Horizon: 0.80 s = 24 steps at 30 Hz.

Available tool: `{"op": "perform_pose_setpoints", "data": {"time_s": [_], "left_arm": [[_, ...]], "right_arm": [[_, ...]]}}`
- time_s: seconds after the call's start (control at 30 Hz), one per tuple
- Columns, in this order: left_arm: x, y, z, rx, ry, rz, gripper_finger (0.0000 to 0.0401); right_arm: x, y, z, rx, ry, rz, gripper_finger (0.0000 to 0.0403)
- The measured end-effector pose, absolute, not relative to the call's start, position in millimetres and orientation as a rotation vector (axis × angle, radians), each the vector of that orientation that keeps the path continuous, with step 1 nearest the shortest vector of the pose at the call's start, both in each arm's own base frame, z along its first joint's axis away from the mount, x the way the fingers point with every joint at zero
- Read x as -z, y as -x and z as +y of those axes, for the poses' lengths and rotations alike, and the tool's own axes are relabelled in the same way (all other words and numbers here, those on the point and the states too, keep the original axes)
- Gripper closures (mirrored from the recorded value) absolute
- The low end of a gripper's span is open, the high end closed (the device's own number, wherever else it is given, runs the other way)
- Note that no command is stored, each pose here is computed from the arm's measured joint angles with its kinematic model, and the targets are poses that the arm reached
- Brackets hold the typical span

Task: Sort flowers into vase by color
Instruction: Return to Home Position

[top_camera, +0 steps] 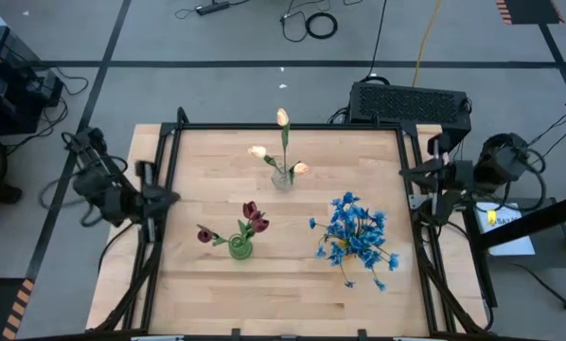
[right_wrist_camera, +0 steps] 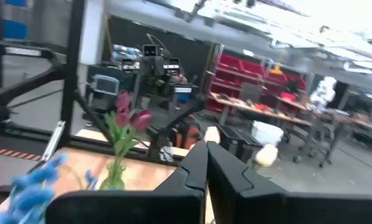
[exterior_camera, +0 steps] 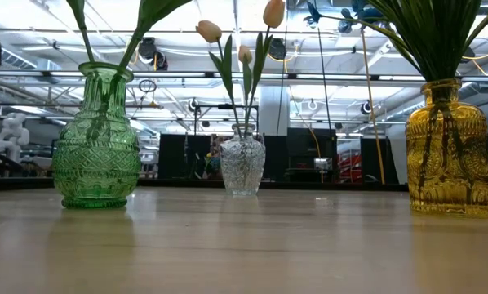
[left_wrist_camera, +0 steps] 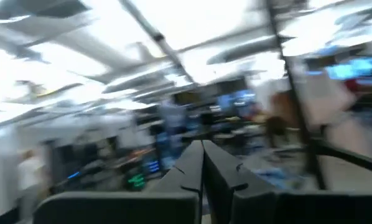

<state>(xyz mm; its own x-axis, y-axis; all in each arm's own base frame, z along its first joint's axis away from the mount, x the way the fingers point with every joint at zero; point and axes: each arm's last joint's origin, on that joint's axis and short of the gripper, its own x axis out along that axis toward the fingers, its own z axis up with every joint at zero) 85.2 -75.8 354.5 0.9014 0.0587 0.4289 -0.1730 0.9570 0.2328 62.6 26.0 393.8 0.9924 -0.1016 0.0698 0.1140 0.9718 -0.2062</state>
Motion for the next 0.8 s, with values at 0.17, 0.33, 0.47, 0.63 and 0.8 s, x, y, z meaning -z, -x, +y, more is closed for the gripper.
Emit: {"op": "perform_pose_setpoints", "data": {"time_s": [0.17,0.33,0.47,0.63,0.8], "left_arm": [[-340,-106,-76,0.013,-0.230,-0.391,0.0397],[-331,-129,-71,0.035,-0.244,-0.365,0.0398],[-334,-136,-61,0.057,-0.223,-0.403,0.0398],[-330,-137,-51,0.120,-0.229,-0.375,0.0398],[-323,-138,-37,0.057,-0.236,-0.282,0.0399]], "right_arm": [[-359,-55,20,0.101,0.215,-0.083,0.0402],[-335,-47,13,0.105,0.141,-0.099,0.0403],[-315,-46,11,0.106,0.092,-0.085,0.0403],[-301,-43,9,0.103,0.038,-0.064,0.0403],[-282,-46,12,0.095,0.021,-0.026,0.0403]]}}
